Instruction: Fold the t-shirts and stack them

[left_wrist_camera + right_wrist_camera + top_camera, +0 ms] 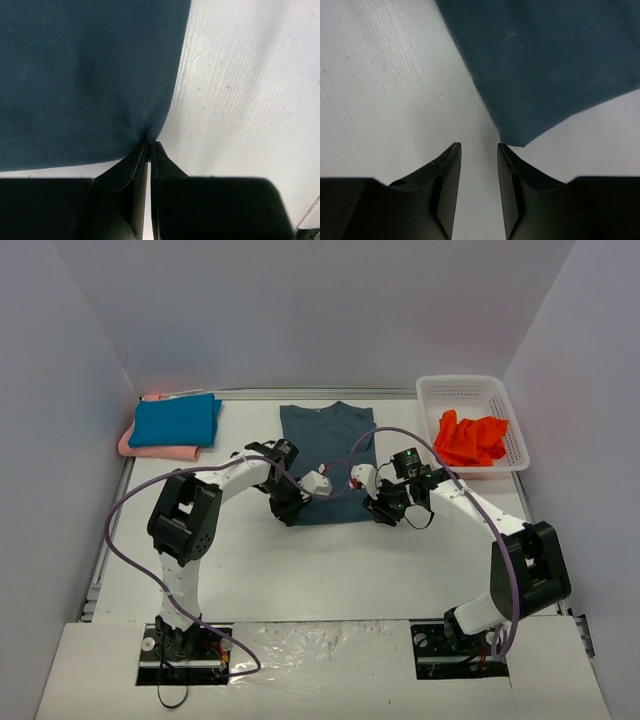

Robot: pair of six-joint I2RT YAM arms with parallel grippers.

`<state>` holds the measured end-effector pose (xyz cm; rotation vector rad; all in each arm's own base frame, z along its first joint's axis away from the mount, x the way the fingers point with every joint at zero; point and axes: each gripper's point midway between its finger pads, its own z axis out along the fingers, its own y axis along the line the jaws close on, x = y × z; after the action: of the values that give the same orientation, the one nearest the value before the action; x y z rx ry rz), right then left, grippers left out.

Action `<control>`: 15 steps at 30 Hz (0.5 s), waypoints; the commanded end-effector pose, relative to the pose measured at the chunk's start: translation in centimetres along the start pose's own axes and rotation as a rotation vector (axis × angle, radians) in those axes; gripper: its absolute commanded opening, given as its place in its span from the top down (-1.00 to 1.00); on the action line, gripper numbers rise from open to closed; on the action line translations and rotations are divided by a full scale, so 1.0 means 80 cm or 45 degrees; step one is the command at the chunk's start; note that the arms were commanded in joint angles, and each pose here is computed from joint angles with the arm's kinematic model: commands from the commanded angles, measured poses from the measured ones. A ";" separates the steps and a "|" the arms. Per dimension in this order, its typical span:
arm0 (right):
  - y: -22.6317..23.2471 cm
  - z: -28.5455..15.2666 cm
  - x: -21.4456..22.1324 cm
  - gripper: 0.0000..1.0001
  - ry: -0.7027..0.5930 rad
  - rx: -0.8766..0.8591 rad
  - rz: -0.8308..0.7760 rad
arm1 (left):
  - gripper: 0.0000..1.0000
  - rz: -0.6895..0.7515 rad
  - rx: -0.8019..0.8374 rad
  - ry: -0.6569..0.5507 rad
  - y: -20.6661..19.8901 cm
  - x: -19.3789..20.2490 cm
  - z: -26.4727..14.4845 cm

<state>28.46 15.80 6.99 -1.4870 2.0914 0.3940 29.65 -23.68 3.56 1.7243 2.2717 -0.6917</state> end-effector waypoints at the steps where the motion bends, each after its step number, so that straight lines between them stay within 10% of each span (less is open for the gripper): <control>1: -0.008 0.012 -0.011 0.38 0.001 -0.008 -0.048 | 0.95 0.001 0.052 -0.021 -0.007 -0.007 -0.010; 15: -0.015 0.057 0.023 0.37 0.139 -0.070 -0.017 | 0.95 -0.016 0.083 -0.045 -0.009 -0.011 -0.010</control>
<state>29.97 16.54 3.15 -1.5695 2.1380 0.4093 29.71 -22.67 3.36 1.6599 2.3494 -0.7277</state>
